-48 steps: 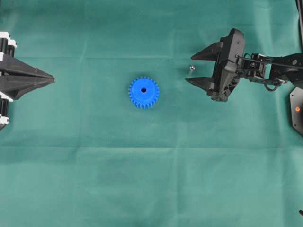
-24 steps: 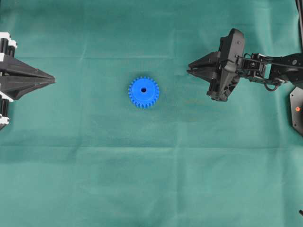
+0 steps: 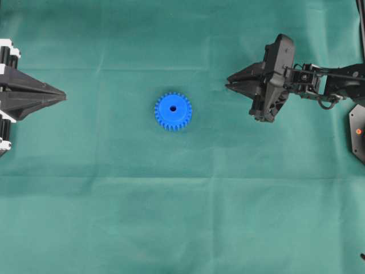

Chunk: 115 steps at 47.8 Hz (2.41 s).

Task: Insert the shaft placed at a random location into the center hole of the medium gear at another random location.
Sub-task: 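Close the right gripper on the silver shaft and lift it, then carry the shaft left with the right gripper over the gear's center hole, then lower the shaft into the blue gear's center hole with the right gripper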

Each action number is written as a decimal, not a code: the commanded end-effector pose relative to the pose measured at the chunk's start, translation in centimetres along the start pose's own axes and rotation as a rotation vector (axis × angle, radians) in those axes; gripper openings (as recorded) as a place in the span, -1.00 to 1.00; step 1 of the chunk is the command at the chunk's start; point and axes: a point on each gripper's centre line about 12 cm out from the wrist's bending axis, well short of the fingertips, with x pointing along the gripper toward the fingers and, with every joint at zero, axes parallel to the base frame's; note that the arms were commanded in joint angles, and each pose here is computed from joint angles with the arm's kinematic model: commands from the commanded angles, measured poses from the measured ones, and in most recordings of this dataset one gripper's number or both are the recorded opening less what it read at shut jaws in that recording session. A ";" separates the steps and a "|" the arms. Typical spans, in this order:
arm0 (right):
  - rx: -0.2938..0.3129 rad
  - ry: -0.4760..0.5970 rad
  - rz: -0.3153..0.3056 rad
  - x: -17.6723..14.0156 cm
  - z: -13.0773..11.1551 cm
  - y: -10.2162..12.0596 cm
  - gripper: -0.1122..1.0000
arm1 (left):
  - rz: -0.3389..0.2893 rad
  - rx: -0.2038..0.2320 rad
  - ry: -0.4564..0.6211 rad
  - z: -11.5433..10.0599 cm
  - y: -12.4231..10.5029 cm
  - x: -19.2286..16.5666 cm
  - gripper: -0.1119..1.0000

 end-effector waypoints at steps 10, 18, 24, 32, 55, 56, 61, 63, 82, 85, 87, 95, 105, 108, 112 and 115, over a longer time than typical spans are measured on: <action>-0.001 -0.055 -0.002 -2.5 5.1 -0.1 -0.56 | 0.001 0.000 -0.018 0.6 0.0 0.2 -0.80; -0.007 -0.077 0.010 -3.8 6.2 0.3 -0.56 | 0.001 0.000 -0.020 0.7 0.0 0.2 -0.80; -0.005 -0.078 0.011 -4.0 6.2 0.3 -0.56 | 0.001 0.000 -0.023 0.8 0.0 0.1 -0.80; -0.004 -0.077 0.013 -3.8 6.3 0.4 -0.56 | 0.001 0.000 -0.021 0.8 0.0 0.2 -0.80; -0.021 -0.082 0.061 -2.0 7.4 2.2 -0.56 | 0.000 0.002 -0.015 0.6 0.0 0.2 -0.80; -0.023 -0.082 0.065 -1.8 7.6 2.4 -0.56 | 0.001 0.002 -0.017 0.6 0.0 0.2 -0.80; -0.026 -0.083 0.081 -0.7 8.2 3.1 -0.56 | 0.001 0.002 -0.014 0.6 0.0 0.3 -0.80; -0.028 -0.086 0.087 -0.4 8.5 3.4 -0.56 | 0.000 0.002 -0.015 0.6 0.0 0.2 -0.80; -0.046 -0.109 0.137 2.8 11.0 6.0 -0.56 | 0.001 0.005 -0.014 0.6 0.0 0.3 -0.80; -0.048 -0.113 0.145 3.2 11.3 6.4 -0.56 | 0.001 0.005 -0.014 0.6 0.0 0.3 -0.80; -0.051 -0.115 0.148 3.4 11.4 6.6 -0.56 | 0.001 0.005 -0.014 0.6 0.0 0.3 -0.80; -0.055 -0.121 0.156 4.1 11.9 7.1 -0.56 | 0.001 0.005 -0.014 0.6 0.0 0.3 -0.80; -0.058 -0.119 0.166 4.8 12.1 7.7 -0.56 | 0.001 0.006 -0.012 0.5 0.0 0.2 -0.80; -0.056 -0.116 0.165 4.9 12.0 7.7 -0.56 | 0.001 0.006 -0.009 0.5 0.0 0.3 -0.80; -0.050 -0.114 0.164 4.9 12.0 7.6 -0.56 | 0.001 0.006 -0.005 0.4 0.0 0.3 -0.80; -0.045 -0.115 0.163 4.9 12.0 7.6 -0.56 | 0.000 0.006 -0.006 0.5 0.0 0.3 -0.80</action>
